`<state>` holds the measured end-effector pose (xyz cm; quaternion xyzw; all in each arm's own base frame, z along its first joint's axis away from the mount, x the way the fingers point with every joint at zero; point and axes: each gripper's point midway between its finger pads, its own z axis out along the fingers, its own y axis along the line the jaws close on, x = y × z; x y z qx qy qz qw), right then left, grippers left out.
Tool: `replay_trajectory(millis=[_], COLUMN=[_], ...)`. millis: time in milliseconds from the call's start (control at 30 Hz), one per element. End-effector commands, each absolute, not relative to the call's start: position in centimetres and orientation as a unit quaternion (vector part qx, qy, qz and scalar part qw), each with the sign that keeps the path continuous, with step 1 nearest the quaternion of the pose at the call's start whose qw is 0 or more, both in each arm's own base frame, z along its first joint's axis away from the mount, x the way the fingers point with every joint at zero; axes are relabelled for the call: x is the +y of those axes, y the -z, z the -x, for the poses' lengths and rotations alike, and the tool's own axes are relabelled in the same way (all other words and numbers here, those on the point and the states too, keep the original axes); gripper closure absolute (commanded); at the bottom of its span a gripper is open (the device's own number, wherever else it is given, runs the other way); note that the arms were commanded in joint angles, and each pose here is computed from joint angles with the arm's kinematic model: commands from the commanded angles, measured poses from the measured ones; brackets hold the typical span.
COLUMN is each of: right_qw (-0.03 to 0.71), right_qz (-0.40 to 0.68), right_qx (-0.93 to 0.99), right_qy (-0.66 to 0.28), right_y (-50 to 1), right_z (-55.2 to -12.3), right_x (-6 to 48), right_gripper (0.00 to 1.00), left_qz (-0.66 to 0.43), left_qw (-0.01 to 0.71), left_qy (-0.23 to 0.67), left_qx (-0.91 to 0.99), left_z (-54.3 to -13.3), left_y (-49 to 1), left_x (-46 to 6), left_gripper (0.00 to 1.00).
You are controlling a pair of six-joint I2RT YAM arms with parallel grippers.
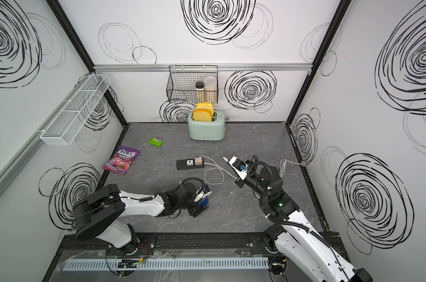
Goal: Charge the electric shaver
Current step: Pick up the electric shaver from the center of the board.
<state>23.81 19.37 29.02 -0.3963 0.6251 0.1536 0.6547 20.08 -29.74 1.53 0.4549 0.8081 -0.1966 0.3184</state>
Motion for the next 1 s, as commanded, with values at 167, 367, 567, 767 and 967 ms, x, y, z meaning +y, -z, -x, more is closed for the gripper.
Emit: replay_trajectory(millis=[167,367,567,767,967], right_qw=[0.665,0.665,0.665,0.663,0.660], right_qz=[0.400,0.400,0.398,0.399,0.400], right_qx=[0.612,0.611,0.611,0.612,0.613], right_qy=[-0.154,-0.156,-0.159,-0.166,-0.165], right_y=[-30.8,-31.0,-30.9,-30.7,-30.5], right_z=[-23.4,-23.4,-23.5,-23.6,-23.6], right_x=[19.2,19.4,19.4,19.7,19.7], right_gripper=[1.00,1.00,1.00,1.00,1.00], left_qz=[-0.419,-0.412,-0.404,-0.405,-0.419], left_qw=[0.387,0.391,0.403,0.403,0.392], left_qy=[0.228,0.228,0.231,0.235,0.239], left_qx=[0.789,0.791,0.788,0.787,0.784], left_z=[-21.0,-20.8,-20.2,-19.9,-19.7], left_y=[-2.0,-1.5,-1.6,-1.5,-1.0], left_x=[-29.7,-29.3,-28.3,-28.2,-28.9], left_gripper=[0.21,0.24,0.26,0.25,0.28])
